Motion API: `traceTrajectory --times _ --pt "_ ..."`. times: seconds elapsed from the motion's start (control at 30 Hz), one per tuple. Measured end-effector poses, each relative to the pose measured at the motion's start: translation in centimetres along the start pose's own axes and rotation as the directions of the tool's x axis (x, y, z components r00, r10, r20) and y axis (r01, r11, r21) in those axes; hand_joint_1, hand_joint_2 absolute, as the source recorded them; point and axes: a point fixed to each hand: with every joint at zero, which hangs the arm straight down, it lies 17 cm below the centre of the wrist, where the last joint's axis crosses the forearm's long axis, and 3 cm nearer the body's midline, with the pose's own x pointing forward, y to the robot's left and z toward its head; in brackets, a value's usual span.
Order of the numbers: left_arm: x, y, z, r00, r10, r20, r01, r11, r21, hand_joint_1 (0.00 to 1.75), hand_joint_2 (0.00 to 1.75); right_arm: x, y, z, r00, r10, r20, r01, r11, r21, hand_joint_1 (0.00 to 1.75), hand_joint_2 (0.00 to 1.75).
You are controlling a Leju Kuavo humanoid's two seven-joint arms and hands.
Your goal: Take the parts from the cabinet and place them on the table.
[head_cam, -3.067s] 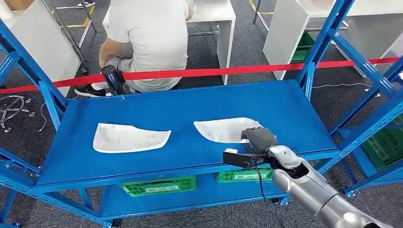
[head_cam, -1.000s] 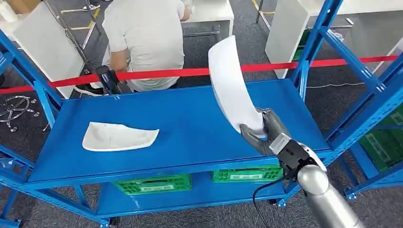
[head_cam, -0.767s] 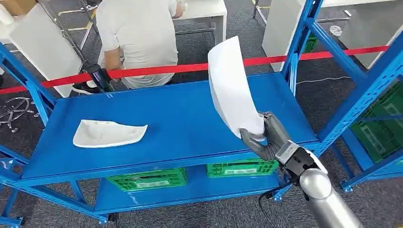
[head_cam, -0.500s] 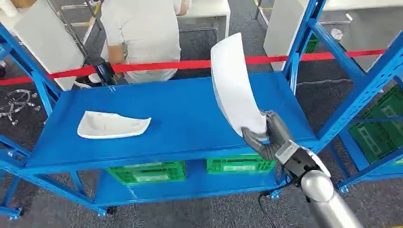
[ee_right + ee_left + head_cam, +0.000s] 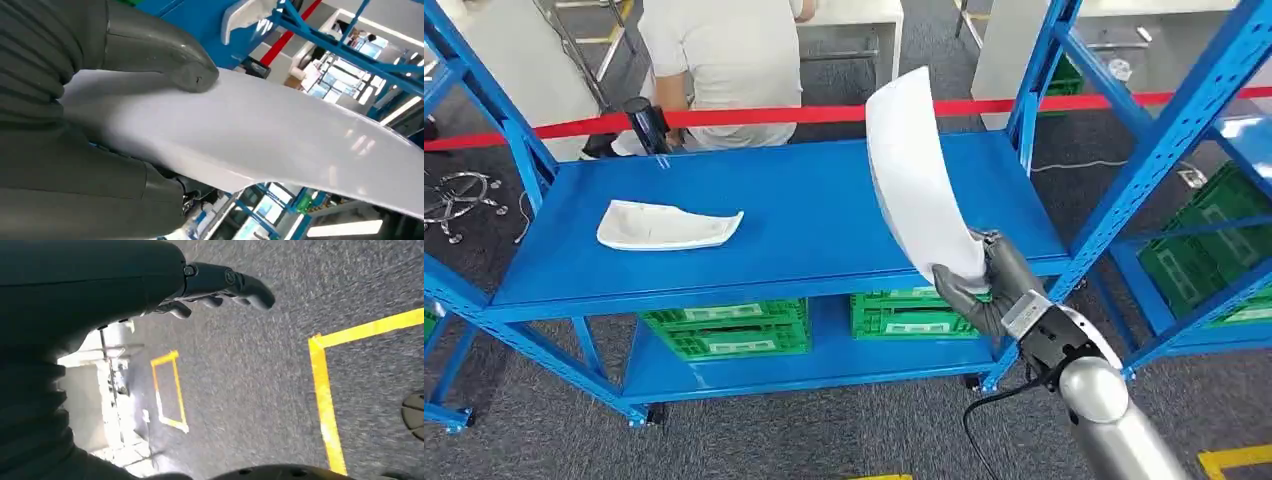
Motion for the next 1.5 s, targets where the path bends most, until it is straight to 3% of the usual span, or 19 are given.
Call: traceTrajectory --times 0.47,0.9,1.3,1.5 --pt "2.2 1.2 0.1 0.998 -0.004 0.064 0.002 1.0 0.031 0.0 1.75 0.6 0.7 0.5 0.999 0.003 0.037 -0.004 1.0 0.007 1.75 1.75" --pt "0.4 1.0 -0.1 1.0 -0.013 0.027 0.012 1.0 0.027 0.0 1.75 -0.7 2.3 2.7 0.998 -0.06 -0.011 0.06 0.998 0.026 1.75 1.75" --pt "-0.8 4.8 -0.8 0.999 -0.016 0.035 0.012 0.995 0.097 0.0 1.75 -1.8 0.6 2.8 0.989 -0.148 0.004 0.148 0.986 -0.075 1.75 1.75" --pt "0.1 4.5 -0.6 0.999 0.008 0.05 -0.012 0.997 0.082 0.0 1.75 -2.6 -1.2 1.6 0.993 -0.115 -0.008 0.113 0.984 -0.14 1.75 1.75"
